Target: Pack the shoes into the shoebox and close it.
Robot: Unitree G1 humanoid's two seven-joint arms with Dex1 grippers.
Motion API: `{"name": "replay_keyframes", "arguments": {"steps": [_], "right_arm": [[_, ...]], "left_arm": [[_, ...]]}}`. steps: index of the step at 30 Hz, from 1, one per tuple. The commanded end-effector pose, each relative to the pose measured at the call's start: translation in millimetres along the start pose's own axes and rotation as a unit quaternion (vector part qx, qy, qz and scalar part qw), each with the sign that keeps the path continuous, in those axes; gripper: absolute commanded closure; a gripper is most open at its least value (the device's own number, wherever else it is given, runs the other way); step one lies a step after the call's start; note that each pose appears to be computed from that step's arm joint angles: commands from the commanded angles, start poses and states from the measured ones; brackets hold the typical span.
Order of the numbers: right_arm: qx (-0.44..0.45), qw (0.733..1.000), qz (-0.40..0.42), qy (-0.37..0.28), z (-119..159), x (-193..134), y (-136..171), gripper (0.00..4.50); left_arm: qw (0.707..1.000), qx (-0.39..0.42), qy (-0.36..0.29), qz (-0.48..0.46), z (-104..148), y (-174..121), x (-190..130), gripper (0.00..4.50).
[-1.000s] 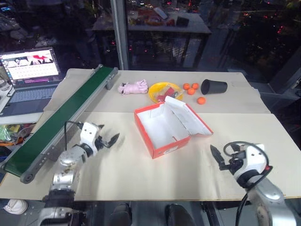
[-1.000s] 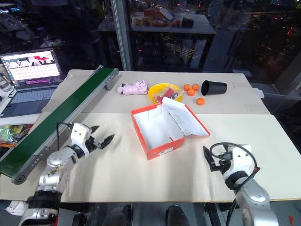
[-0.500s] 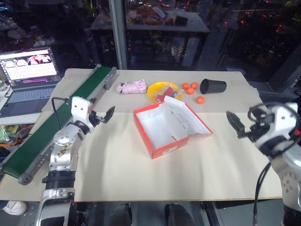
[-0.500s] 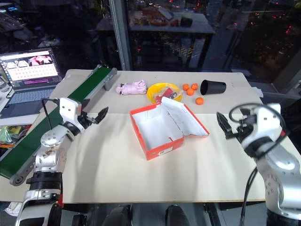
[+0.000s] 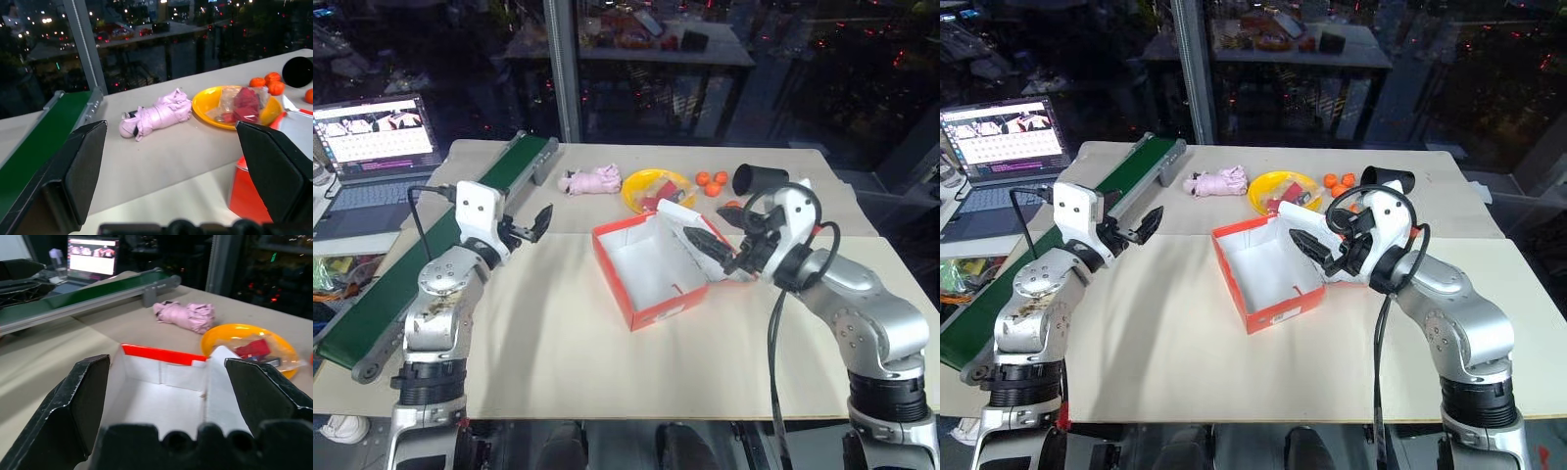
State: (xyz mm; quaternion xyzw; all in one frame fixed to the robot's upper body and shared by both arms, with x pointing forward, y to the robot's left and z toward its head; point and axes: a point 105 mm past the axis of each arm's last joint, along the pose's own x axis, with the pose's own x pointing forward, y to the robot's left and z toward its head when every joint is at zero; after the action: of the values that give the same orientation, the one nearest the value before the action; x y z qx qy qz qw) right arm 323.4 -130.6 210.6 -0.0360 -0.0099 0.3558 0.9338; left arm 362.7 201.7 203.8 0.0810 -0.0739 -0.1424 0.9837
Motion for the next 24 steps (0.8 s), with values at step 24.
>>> {"name": "replay_keyframes", "arguments": {"steps": [24], "right_arm": [[-0.02,0.998,0.052,-0.019,10,18,11,0.09]], "left_arm": [[0.998,0.011,0.001,0.064,19,25,-13,0.0]]}}
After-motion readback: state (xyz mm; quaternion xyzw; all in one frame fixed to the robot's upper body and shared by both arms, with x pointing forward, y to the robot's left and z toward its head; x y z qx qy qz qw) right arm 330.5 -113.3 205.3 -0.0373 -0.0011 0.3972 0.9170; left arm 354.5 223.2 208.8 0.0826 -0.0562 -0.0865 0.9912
